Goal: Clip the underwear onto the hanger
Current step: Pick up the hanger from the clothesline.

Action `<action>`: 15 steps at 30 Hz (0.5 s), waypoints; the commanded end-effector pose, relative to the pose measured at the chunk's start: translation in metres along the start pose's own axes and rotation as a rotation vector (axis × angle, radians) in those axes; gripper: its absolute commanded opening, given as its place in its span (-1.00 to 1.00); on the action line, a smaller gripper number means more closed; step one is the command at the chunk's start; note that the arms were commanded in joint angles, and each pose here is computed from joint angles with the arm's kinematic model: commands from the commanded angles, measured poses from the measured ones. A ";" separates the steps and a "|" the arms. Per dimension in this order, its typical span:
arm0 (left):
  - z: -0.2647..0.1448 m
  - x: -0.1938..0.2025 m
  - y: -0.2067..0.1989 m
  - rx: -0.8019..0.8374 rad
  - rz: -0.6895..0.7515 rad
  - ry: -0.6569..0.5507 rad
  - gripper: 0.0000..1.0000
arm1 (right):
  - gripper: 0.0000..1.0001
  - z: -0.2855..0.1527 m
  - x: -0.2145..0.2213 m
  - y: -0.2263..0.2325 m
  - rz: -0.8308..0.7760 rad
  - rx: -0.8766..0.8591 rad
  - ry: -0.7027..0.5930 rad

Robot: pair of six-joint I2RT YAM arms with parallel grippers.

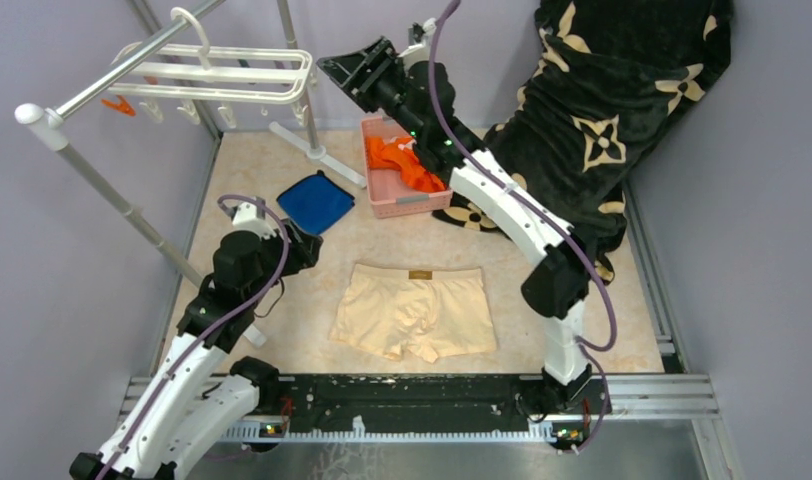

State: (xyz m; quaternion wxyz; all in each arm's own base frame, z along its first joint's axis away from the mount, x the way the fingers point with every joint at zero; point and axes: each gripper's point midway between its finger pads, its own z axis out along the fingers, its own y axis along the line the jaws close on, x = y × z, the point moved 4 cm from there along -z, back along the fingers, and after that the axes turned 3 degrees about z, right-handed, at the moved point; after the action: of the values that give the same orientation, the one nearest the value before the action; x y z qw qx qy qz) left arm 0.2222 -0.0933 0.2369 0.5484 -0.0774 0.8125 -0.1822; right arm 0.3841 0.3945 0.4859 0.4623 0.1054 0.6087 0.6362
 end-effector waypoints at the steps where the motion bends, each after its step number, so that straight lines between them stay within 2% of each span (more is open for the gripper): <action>1: -0.005 -0.001 0.001 0.002 0.006 -0.003 0.44 | 0.11 0.018 0.013 0.026 0.088 -0.071 0.024; 15: -0.006 0.004 0.003 0.002 0.005 0.007 0.44 | 0.10 0.046 0.039 0.012 0.207 -0.094 0.090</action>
State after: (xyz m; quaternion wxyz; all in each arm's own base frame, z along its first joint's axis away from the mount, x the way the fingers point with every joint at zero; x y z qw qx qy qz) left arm 0.2170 -0.0911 0.2356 0.5450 -0.0771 0.8151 -0.1805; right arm 0.4016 0.4561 0.4549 0.3751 0.1318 0.6266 0.6703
